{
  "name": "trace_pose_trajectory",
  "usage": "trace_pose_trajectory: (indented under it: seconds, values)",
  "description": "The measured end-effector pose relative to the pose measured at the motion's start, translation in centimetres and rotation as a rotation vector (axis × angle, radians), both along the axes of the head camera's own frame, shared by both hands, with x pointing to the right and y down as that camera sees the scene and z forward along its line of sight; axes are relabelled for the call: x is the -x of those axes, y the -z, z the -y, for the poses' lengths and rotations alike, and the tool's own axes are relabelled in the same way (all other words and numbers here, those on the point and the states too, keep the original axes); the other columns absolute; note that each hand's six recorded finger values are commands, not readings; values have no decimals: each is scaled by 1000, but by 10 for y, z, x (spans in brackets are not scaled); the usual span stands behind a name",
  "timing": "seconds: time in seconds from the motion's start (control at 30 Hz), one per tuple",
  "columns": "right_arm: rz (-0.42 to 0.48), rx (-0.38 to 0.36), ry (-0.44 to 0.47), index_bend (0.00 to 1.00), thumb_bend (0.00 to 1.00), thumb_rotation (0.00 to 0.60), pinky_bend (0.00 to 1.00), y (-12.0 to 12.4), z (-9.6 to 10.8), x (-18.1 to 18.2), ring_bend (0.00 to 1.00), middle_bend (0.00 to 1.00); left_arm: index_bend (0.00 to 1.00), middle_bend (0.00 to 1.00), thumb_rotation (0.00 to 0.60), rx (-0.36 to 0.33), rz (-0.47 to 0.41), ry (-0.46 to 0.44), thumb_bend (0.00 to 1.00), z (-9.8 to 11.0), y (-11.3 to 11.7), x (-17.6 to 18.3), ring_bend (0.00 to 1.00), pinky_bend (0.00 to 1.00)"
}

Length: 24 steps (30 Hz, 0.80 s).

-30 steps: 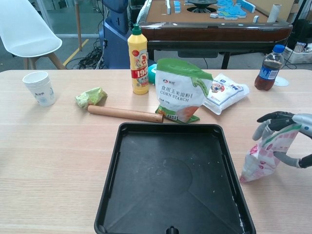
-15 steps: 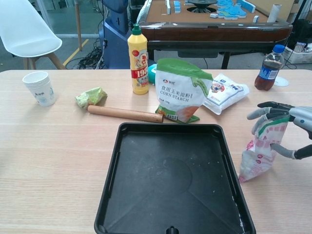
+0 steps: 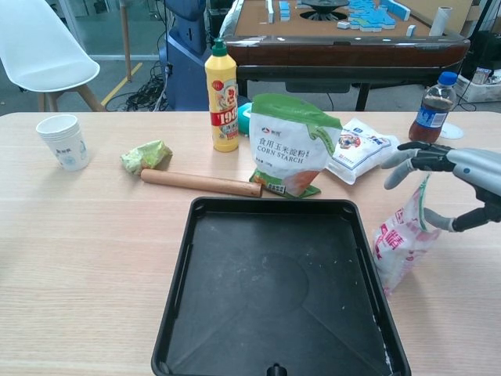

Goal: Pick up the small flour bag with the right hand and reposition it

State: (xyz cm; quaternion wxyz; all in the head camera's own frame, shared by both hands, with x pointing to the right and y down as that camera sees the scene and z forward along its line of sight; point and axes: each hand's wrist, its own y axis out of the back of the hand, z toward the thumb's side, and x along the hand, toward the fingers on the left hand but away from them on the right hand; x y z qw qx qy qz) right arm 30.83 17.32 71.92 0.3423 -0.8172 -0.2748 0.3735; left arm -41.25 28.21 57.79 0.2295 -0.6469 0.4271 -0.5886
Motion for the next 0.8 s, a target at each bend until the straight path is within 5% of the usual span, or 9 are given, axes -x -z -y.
trace_pose_trajectory:
  seconds: [0.53, 0.8]
  values:
    - [-32, -20, 52, 312, 434, 600, 0, 7, 25, 38, 0, 167, 147, 154, 600, -4, -1, -1, 238, 2, 1, -1, 138, 256]
    - [13, -58, 34, 312, 434, 600, 0, 31, 27, 29, 0, 167, 147, 154, 600, -7, -2, 3, 238, 3, 1, 1, 138, 256]
